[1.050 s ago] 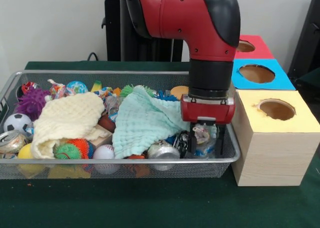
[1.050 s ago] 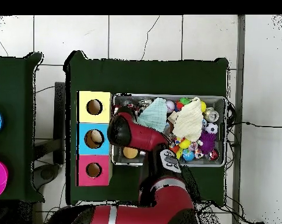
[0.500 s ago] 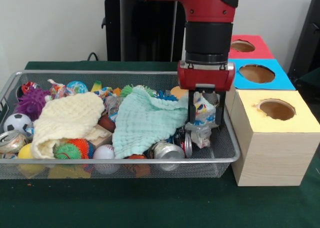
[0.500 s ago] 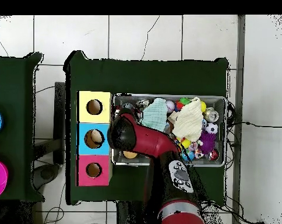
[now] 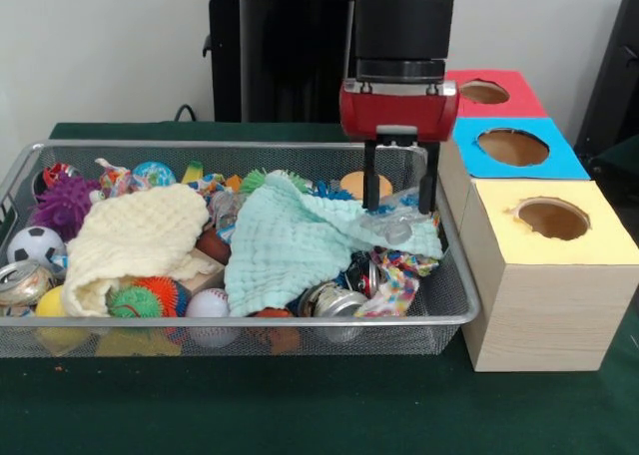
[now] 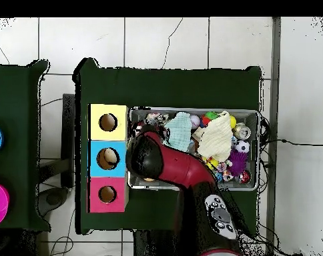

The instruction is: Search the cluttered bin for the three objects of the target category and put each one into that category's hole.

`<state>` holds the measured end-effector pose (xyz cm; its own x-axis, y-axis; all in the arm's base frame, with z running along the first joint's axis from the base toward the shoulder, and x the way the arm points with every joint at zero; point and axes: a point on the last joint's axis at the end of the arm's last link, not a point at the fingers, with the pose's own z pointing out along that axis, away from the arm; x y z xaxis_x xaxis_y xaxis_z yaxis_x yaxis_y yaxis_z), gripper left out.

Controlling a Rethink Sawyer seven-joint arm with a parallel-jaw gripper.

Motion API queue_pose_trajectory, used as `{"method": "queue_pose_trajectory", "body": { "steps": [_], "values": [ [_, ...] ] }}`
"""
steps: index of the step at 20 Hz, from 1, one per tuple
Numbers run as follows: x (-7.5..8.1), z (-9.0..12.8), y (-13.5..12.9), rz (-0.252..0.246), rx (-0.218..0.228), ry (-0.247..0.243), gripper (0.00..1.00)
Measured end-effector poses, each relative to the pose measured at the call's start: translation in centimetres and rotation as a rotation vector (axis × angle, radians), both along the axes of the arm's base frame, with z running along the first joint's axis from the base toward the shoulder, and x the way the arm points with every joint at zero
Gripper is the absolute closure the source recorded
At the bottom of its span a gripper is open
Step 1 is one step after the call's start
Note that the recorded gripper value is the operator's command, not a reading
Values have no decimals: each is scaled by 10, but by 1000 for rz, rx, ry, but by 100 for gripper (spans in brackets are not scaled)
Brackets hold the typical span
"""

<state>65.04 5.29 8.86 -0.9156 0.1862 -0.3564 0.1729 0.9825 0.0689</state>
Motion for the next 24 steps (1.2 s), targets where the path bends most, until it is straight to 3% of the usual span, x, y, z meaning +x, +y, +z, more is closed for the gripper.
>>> {"method": "queue_pose_trajectory", "body": {
  "steps": [9,14,19,24],
  "values": [
    [-13,37,-16,-25,91,41,100],
    [-24,62,-8,-14,161,88,100],
    [-28,87,0,-31,269,98,100],
    [-33,101,14,-28,319,102,100]
  ]
}}
